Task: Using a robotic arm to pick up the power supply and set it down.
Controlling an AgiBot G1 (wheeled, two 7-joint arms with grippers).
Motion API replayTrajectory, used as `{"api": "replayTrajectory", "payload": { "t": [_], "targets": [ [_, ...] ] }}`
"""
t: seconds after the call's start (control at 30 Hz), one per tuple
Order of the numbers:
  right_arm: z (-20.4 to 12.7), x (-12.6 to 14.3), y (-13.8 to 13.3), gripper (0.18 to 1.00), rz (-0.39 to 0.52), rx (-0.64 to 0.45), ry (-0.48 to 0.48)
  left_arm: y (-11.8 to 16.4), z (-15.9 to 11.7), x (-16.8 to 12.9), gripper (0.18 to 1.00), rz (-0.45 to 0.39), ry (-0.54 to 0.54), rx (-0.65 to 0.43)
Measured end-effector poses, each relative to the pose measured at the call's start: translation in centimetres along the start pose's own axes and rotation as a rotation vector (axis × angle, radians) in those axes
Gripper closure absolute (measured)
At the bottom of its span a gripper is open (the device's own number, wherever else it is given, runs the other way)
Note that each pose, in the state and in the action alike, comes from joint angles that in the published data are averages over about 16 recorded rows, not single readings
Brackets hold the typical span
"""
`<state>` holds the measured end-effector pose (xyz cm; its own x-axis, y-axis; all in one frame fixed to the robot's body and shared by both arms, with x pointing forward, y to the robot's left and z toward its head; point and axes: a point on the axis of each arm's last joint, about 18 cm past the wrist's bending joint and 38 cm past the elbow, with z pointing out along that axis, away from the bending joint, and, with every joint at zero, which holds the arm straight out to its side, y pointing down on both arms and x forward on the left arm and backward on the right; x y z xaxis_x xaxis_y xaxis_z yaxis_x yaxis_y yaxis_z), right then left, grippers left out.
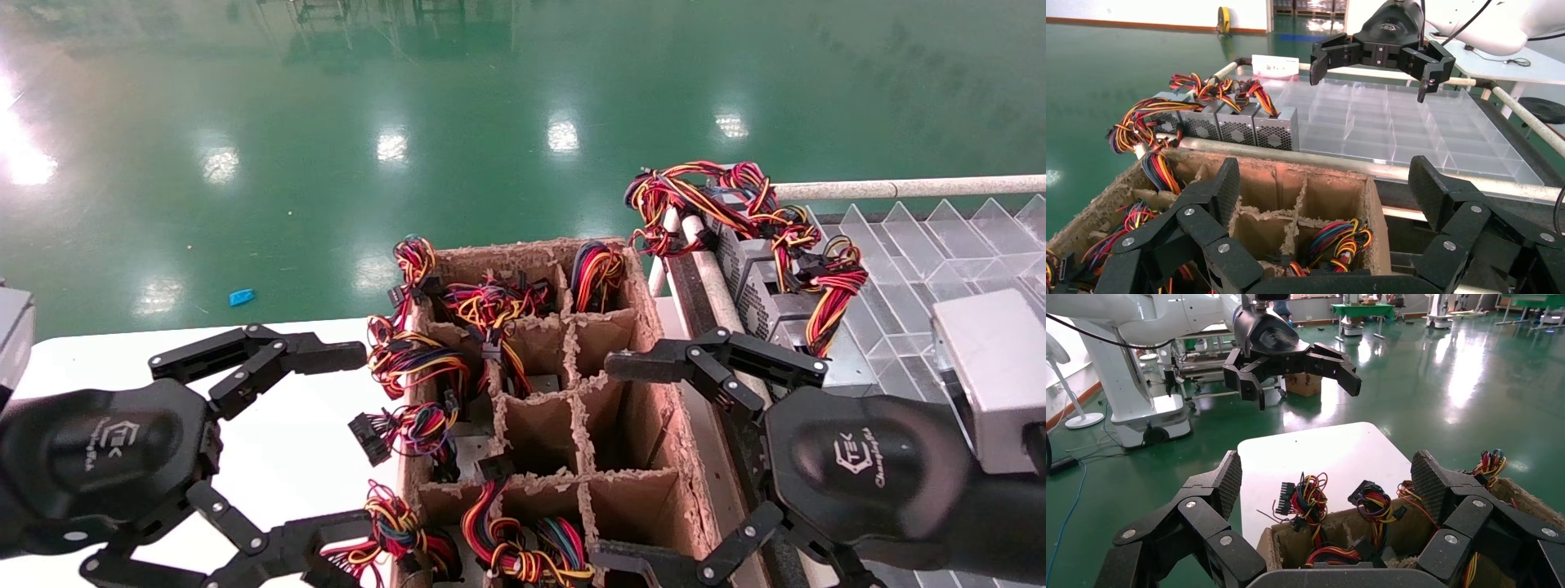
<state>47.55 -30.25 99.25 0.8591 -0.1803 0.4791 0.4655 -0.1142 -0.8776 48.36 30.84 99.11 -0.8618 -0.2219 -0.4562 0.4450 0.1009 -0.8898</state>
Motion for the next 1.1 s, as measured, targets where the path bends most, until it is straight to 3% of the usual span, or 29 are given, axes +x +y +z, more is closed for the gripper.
{"api": "replayTrajectory", "payload": {
  "t": [0.37, 0.53, 0.7, 0.87, 1.1],
  "targets": [
    [0.1, 0.1, 0.0, 0.179, -0.007, -0.002, 0.006, 0.0, 0.0, 0.0, 0.186, 0.0, 0.0, 0.0],
    [0.4, 1.1, 0.1, 0.179, -0.061, -0.034, 0.052, 0.0, 0.0, 0.0, 0.195, 0.0, 0.0, 0.0],
    [1.1, 3.1, 0.6, 0.179, -0.188, -0.105, 0.133, 0.0, 0.0, 0.0, 0.219, 0.0, 0.0, 0.0],
    [2.0, 5.7, 1.3, 0.179, -0.377, -0.2, 0.228, 0.0, 0.0, 0.0, 0.261, 0.0, 0.0, 0.0],
    [3.8, 8.8, 2.7, 0.179, -0.63, -0.338, 0.301, 0.0, 0.0, 0.0, 0.372, 0.0, 0.0, 0.0]
  ]
}}
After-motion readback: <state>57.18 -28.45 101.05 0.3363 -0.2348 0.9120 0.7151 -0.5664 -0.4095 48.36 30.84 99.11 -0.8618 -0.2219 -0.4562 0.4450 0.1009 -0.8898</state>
